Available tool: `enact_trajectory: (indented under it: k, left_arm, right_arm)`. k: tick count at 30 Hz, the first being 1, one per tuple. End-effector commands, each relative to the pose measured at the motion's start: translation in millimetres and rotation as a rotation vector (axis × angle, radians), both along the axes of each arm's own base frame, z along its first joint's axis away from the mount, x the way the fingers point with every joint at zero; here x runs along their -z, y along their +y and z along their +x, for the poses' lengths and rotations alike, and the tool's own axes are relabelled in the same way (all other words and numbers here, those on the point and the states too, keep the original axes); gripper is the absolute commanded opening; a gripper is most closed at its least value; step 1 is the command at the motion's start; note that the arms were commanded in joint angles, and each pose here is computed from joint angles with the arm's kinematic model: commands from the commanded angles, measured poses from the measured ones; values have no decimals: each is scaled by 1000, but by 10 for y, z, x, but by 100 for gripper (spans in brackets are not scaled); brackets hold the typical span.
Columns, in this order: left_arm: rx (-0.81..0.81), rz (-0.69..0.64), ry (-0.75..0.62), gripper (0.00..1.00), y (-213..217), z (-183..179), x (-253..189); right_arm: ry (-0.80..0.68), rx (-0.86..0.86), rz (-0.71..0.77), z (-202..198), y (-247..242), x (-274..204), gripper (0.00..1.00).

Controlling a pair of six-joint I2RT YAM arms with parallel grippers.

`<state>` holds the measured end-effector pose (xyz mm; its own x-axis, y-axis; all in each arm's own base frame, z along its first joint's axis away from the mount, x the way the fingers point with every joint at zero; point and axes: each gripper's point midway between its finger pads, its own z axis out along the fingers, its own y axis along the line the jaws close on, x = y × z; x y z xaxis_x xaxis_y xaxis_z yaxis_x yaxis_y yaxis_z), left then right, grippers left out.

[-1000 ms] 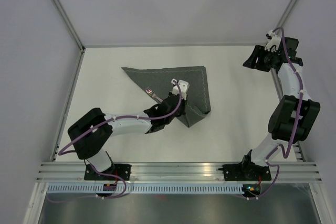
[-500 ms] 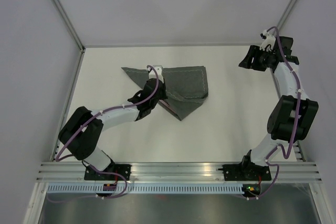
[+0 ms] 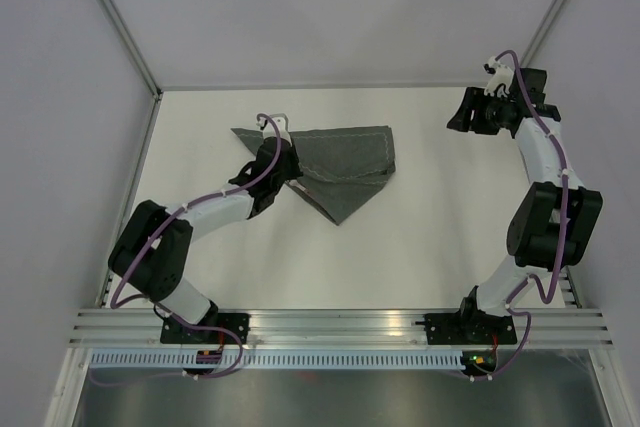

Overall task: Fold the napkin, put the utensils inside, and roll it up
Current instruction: Fold the napkin at the center of the board.

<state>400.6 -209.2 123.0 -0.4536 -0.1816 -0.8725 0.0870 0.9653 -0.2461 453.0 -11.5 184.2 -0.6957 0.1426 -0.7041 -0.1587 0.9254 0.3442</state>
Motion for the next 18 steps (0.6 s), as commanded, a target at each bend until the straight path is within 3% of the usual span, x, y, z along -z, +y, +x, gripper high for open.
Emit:
enact_trajectory:
  k: [1, 18]
  left_arm:
    - [-10, -75, -12, 2, -38, 128, -149]
    - [-66, -77, 49, 2, 191, 290, 53]
  right_arm:
    - [-16, -6, -23, 25, 14, -69, 64]
    - [-7, -27, -46, -21, 97, -25, 64]
